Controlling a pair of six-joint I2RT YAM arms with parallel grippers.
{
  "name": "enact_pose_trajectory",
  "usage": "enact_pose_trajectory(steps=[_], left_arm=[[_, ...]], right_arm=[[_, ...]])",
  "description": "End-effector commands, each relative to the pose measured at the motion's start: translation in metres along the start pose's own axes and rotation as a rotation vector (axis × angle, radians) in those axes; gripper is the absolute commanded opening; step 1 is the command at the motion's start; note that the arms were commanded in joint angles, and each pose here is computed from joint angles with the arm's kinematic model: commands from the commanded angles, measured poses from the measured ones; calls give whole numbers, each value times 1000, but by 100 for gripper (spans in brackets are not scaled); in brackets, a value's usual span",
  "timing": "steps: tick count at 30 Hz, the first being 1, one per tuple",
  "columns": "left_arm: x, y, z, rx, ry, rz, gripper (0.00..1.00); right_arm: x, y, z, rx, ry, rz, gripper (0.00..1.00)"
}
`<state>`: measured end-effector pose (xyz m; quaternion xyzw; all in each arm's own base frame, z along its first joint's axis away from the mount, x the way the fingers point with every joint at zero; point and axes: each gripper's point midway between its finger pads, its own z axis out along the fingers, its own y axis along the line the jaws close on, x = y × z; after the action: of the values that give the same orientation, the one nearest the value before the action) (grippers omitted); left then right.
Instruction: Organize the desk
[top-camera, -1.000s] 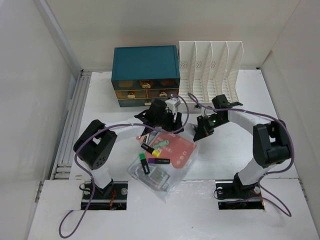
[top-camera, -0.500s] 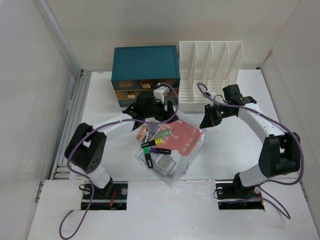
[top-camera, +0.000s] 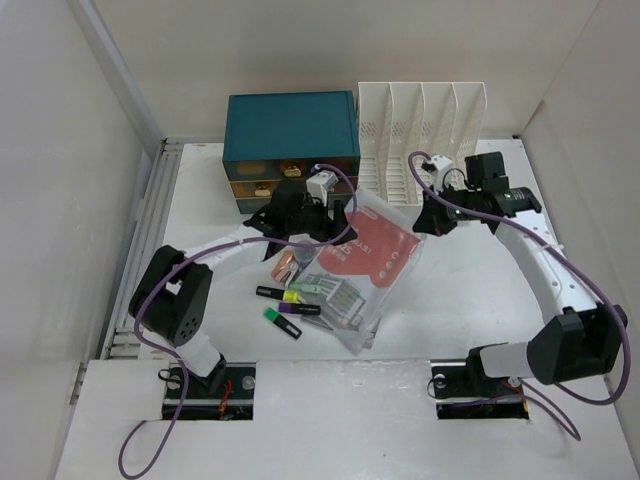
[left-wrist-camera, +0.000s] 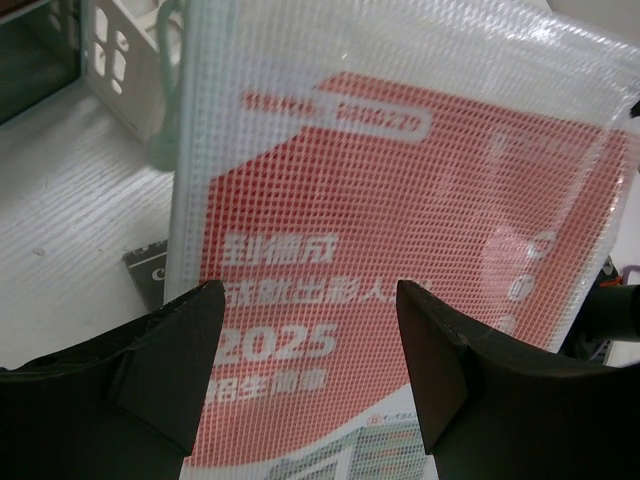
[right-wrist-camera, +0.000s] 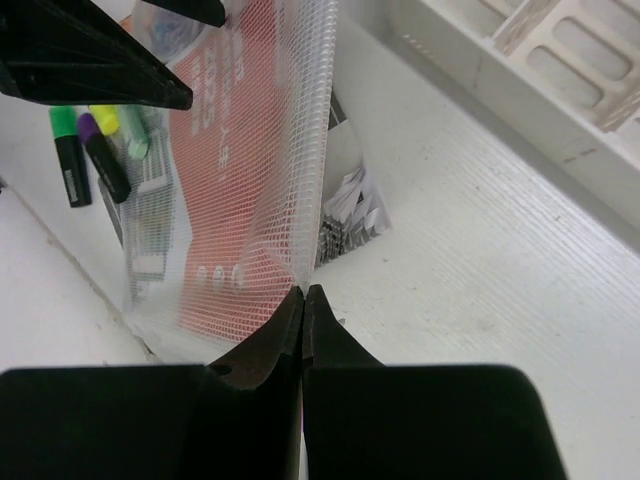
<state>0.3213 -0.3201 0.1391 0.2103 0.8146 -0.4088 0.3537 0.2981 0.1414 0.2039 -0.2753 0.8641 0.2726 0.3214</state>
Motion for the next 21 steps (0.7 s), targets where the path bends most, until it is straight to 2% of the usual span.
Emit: enact_pose_trajectory(steps=[1, 7, 11, 21], left_arm=[[-25, -6, -7, 30, -66, 27, 67], [-30, 2, -9, 21, -76, 29, 67], [-48, 8, -7, 19, -102, 42, 68], [-59, 10, -7, 83, -116, 71, 72]], right_arm=[[-37, -5, -22, 79, -117, -64, 0], [-48, -3, -35, 108, -147, -96, 0], [-57, 7, -43, 73, -170, -165, 0], [-55, 26, -57, -45, -196, -260, 0]])
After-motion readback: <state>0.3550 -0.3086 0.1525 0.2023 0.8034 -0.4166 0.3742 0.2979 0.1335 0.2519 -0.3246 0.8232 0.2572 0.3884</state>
